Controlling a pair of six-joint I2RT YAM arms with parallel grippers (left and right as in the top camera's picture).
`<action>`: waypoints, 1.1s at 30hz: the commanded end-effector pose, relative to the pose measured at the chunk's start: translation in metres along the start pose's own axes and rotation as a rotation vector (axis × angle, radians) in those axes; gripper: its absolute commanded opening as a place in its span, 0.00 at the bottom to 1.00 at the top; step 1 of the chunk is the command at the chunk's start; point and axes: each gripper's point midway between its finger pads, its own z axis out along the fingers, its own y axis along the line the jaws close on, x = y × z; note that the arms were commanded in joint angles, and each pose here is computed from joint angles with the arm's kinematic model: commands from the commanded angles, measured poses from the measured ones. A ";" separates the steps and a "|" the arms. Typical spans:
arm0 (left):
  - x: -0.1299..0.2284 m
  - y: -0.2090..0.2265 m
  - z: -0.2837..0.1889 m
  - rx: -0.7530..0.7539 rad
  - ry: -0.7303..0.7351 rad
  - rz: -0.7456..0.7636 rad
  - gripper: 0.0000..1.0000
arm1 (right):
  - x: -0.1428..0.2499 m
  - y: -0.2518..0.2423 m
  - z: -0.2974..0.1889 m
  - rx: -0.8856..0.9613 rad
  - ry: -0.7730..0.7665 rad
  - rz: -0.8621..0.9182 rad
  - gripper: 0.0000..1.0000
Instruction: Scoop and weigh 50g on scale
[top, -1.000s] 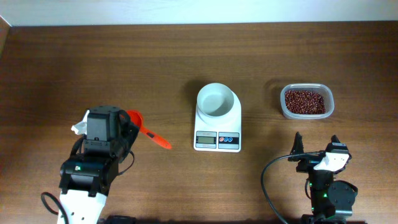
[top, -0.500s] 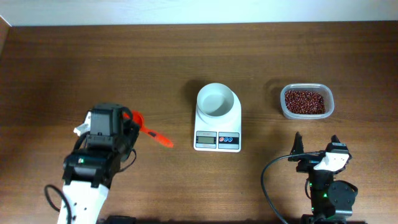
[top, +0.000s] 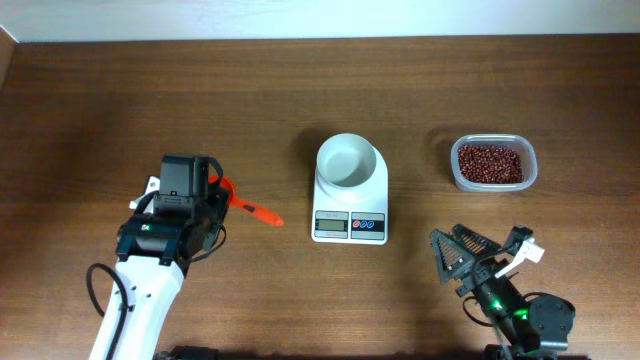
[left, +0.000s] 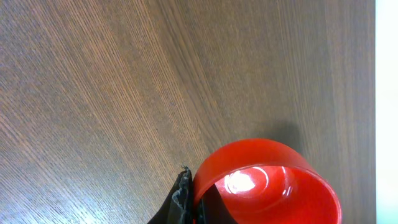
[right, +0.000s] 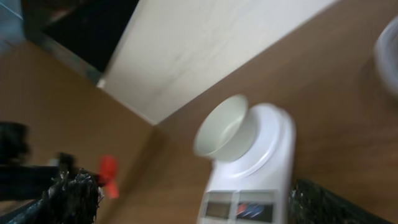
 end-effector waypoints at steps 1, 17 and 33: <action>0.003 -0.001 0.000 0.003 0.018 -0.008 0.00 | 0.007 0.005 0.000 -0.033 0.037 0.100 0.99; 0.014 0.006 -0.001 -0.021 0.077 -0.006 0.00 | 0.004 0.037 0.032 -0.038 0.419 0.247 0.99; 0.035 0.019 -0.004 -0.065 0.190 -0.005 0.00 | 0.060 0.072 0.054 -0.166 0.642 0.244 0.99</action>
